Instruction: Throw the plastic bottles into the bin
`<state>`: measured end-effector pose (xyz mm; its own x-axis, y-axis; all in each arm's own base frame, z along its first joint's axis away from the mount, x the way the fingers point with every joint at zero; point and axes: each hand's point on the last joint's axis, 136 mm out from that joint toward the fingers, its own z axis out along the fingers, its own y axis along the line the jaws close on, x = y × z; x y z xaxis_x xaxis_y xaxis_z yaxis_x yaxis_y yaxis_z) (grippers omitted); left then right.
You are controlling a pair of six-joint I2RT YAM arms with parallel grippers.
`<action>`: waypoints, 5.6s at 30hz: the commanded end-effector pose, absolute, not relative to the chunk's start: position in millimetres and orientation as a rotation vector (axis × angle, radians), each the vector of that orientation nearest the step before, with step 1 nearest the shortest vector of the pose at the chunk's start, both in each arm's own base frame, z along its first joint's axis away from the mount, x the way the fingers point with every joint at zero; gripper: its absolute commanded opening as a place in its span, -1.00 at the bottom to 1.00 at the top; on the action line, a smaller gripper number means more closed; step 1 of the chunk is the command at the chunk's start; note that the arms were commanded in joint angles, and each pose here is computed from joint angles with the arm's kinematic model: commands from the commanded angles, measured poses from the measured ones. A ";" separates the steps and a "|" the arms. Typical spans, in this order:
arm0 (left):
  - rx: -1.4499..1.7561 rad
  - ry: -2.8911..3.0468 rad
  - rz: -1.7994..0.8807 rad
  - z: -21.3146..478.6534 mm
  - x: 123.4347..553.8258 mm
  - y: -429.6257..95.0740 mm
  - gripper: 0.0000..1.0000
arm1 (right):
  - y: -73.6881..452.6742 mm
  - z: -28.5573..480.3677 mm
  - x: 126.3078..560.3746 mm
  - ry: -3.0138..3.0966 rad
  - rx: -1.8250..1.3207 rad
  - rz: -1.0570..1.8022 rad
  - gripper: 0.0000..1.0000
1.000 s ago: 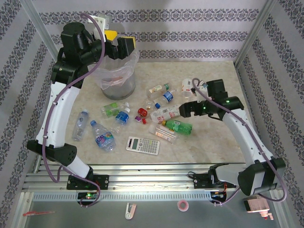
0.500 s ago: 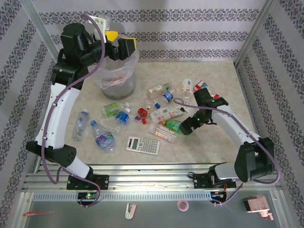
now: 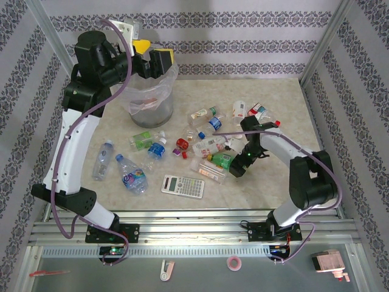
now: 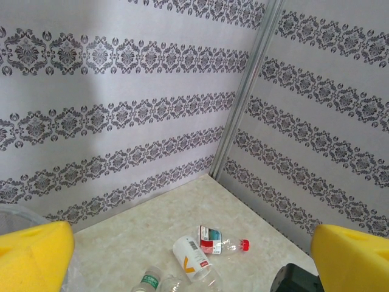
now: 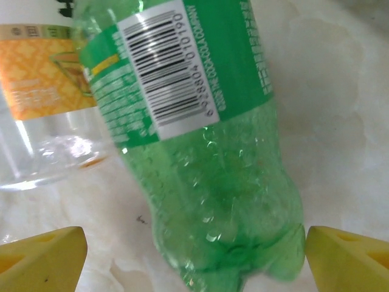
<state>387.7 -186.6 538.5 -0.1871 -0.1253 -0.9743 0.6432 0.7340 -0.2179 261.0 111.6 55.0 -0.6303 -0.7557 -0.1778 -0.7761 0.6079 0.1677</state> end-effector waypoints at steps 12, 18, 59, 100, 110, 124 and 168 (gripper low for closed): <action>0.449 1.551 -0.752 559.8 368.3 -190.5 1.00 | 120.8 28.5 277.7 2.726 -1.390 0.333 0.71; 0.448 1.549 -0.762 560.2 370.2 -193.0 1.00 | 124.1 25.1 278.0 2.719 -1.399 0.314 0.52; 0.349 1.592 -1.032 524.5 385.6 -230.8 1.00 | 111.0 151.7 291.3 2.461 -1.105 0.183 -0.21; 0.208 2.005 -1.408 386.4 398.7 -379.7 0.72 | 147.5 308.8 311.0 2.000 -0.705 0.534 -0.22; 0.252 2.005 -1.403 385.0 398.2 -391.5 0.34 | 150.4 306.6 310.2 2.008 -0.708 0.561 -0.22; 0.281 2.031 -1.368 384.3 398.6 -391.0 -0.33 | 150.1 295.9 316.6 2.053 -0.680 0.587 -0.22; 0.283 1.842 -0.798 473.8 423.0 -251.9 -1.00 | 174.8 305.7 283.4 1.955 -0.667 0.808 0.95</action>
<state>433.1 -282.9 432.0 -0.5223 -0.1700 -0.8357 0.5268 0.7063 -0.4729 285.2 173.4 302.0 -0.4685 -0.1448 -0.8715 -0.7148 0.6419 0.2776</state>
